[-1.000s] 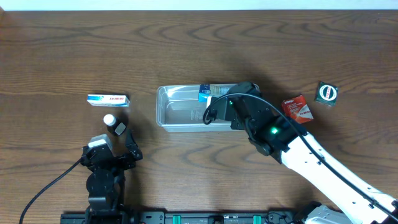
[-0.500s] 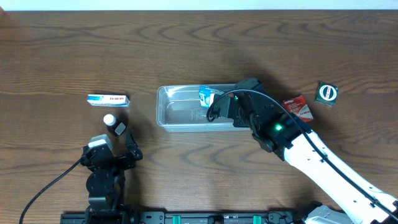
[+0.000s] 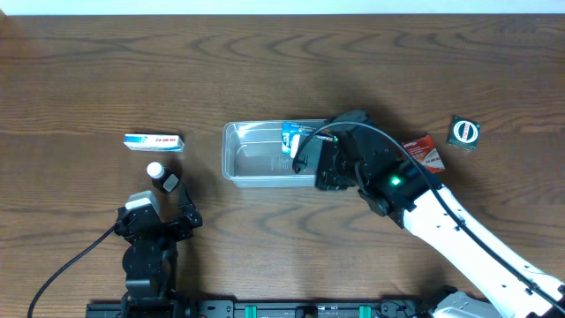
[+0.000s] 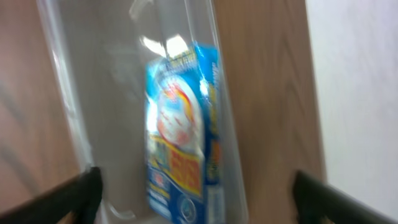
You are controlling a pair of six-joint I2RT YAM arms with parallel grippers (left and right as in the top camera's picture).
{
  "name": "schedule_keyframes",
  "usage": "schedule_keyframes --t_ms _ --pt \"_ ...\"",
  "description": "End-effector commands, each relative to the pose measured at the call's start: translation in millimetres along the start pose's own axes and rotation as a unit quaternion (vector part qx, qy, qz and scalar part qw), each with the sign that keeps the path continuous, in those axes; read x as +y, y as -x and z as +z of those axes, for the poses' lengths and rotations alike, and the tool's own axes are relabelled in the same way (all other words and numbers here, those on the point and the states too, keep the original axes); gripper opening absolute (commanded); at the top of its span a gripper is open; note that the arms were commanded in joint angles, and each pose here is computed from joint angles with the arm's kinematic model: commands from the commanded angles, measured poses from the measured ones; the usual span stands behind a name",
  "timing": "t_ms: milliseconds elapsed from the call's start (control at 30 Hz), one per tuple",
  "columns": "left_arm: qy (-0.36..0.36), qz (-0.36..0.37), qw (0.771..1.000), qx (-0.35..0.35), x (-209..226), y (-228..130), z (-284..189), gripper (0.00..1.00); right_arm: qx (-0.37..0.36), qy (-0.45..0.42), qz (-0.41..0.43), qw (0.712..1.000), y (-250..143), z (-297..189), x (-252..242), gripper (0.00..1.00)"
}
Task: Pack container
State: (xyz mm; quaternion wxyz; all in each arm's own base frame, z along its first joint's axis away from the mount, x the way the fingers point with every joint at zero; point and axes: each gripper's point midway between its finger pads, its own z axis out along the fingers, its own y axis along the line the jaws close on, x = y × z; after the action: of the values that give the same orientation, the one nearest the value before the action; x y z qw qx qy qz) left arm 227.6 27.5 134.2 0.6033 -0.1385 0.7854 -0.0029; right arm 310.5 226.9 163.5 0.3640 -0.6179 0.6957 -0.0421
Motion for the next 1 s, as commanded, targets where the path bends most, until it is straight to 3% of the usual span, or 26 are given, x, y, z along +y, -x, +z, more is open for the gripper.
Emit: schedule_keyframes --t_ms 0,167,300,400,567,700,767,867,967 --pt "0.007 0.002 1.000 0.018 4 -12 2 0.98 -0.086 0.067 0.080 0.991 33 -12 16 0.99" --pt "0.008 0.002 1.000 0.018 4 -12 2 0.98 -0.110 0.070 0.164 0.978 46 -14 10 0.99" --pt "0.008 0.002 1.000 0.018 4 -12 2 0.98 -0.106 0.016 0.260 0.960 42 -13 -18 0.99" --pt "0.008 0.002 1.000 0.018 4 -12 2 0.98 -0.049 -0.106 0.408 0.905 3 -13 -59 0.99" --pt "0.007 0.002 1.000 0.018 4 -12 2 0.98 0.006 -0.128 0.503 0.855 -36 -19 -70 0.99" --pt "0.008 0.002 1.000 0.018 4 -12 2 0.98 0.027 -0.087 0.500 0.861 -39 -21 -60 0.99" --pt "0.008 0.002 1.000 0.018 4 -12 2 0.98 0.012 -0.039 0.479 0.877 -25 -19 -47 0.99" --pt "0.007 0.002 1.000 0.018 4 -12 2 0.98 -0.023 0.031 0.475 0.879 -1 -19 -31 0.99" --pt "0.008 0.002 1.000 0.018 4 -12 2 0.98 -0.040 0.026 0.488 0.871 5 -17 -38 0.99"
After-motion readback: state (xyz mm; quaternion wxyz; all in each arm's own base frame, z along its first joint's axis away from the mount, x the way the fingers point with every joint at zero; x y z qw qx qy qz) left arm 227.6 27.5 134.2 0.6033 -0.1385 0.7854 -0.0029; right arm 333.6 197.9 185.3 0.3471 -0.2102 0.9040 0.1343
